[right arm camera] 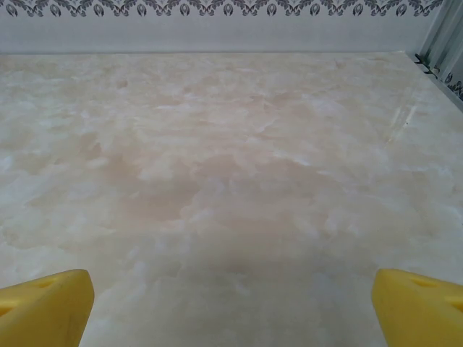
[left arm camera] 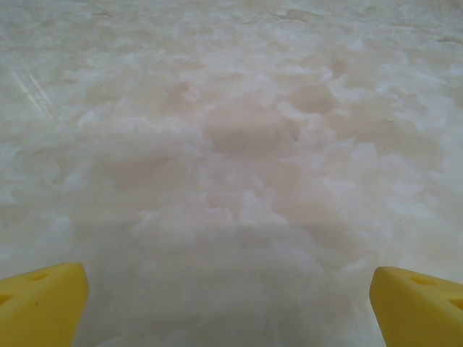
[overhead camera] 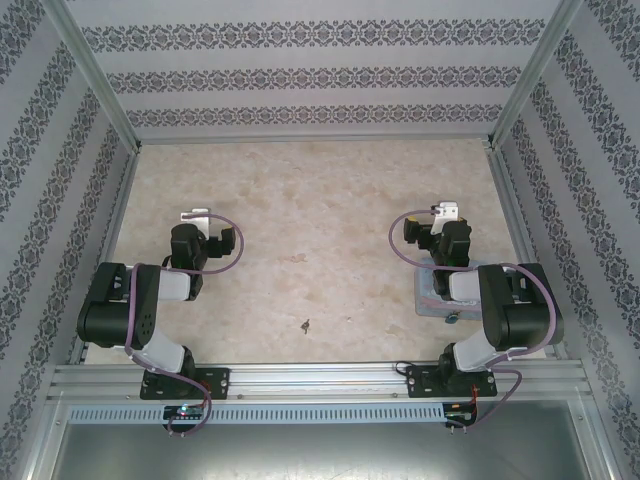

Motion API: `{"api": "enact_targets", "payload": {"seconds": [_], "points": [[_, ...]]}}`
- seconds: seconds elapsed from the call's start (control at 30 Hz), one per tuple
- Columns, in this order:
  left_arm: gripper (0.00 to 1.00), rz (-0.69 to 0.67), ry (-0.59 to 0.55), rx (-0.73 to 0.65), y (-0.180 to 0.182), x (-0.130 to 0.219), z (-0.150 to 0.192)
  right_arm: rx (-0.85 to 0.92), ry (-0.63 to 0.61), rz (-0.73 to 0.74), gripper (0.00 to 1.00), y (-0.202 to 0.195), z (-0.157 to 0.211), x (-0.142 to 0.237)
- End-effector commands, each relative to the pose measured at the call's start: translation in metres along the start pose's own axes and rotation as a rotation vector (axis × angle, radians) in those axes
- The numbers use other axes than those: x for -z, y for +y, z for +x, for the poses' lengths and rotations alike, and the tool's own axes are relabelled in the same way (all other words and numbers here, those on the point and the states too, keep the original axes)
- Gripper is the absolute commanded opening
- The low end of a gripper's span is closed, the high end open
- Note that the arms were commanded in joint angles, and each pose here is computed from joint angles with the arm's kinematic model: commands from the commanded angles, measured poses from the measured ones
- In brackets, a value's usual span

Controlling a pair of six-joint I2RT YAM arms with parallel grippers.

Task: Unlock the padlock with the key

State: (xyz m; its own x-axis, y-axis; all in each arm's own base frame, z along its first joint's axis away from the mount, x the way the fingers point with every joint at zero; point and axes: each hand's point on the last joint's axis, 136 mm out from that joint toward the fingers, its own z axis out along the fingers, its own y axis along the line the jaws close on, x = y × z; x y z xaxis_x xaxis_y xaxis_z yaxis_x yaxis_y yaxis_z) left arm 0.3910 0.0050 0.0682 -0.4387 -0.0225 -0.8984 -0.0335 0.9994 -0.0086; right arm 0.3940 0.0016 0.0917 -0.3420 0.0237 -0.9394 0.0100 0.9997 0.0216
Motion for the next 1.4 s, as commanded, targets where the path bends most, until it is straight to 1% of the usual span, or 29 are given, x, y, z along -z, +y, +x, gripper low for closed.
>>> {"api": "enact_targets", "payload": {"seconds": [0.0, 0.83, 0.87, 0.93, 1.0, 1.07, 1.13, 1.2, 1.23, 1.3, 1.37], "points": [[1.0, 0.0, -0.046, -0.013, 0.003, -0.002, -0.016, -0.007, -0.041, -0.009, 0.98, 0.001, -0.015, 0.001], [1.0, 0.01, -0.044, -0.012, 0.001, -0.002, -0.016, -0.022, -0.041, -0.016, 0.98, -0.001, -0.015, 0.001], [1.0, 0.012, -0.045, -0.012, 0.001, -0.002, -0.016, -0.025, -0.048, -0.005, 0.98, -0.002, -0.016, 0.002], [1.0, 0.015, -0.037, -0.015, 0.0, -0.001, -0.02, -0.053, -0.069, 0.062, 0.98, -0.014, -0.023, 0.007], [1.0, 0.007, -0.023, -0.011, 0.002, 0.002, -0.032, -0.064, -0.054, 0.097, 0.98, -0.02, -0.029, 0.013], [1.0, 0.008, 0.018, -0.011, 0.001, 0.004, -0.041, -0.085, -0.027, 0.106, 0.98, -0.021, -0.035, 0.02], [1.0, 0.019, 0.038, -0.012, -0.001, 0.007, -0.054, -0.126, 0.002, 0.11, 0.98, -0.021, -0.042, 0.027], [1.0, 0.052, 0.061, -0.011, -0.006, 0.01, -0.066, -0.258, 0.042, 0.171, 0.98, -0.032, -0.045, 0.035], [1.0, 0.063, 0.079, -0.002, -0.009, 0.012, -0.07, -0.307, 0.057, 0.169, 0.98, -0.033, -0.048, 0.038], [1.0, 0.08, 0.115, 0.041, -0.012, 0.016, -0.08, -0.428, 0.088, 0.116, 0.98, -0.03, -0.054, 0.043], [1.0, 0.072, 0.133, 0.126, -0.012, 0.021, -0.091, -0.505, 0.152, 0.056, 0.98, -0.022, -0.058, 0.047]]}}
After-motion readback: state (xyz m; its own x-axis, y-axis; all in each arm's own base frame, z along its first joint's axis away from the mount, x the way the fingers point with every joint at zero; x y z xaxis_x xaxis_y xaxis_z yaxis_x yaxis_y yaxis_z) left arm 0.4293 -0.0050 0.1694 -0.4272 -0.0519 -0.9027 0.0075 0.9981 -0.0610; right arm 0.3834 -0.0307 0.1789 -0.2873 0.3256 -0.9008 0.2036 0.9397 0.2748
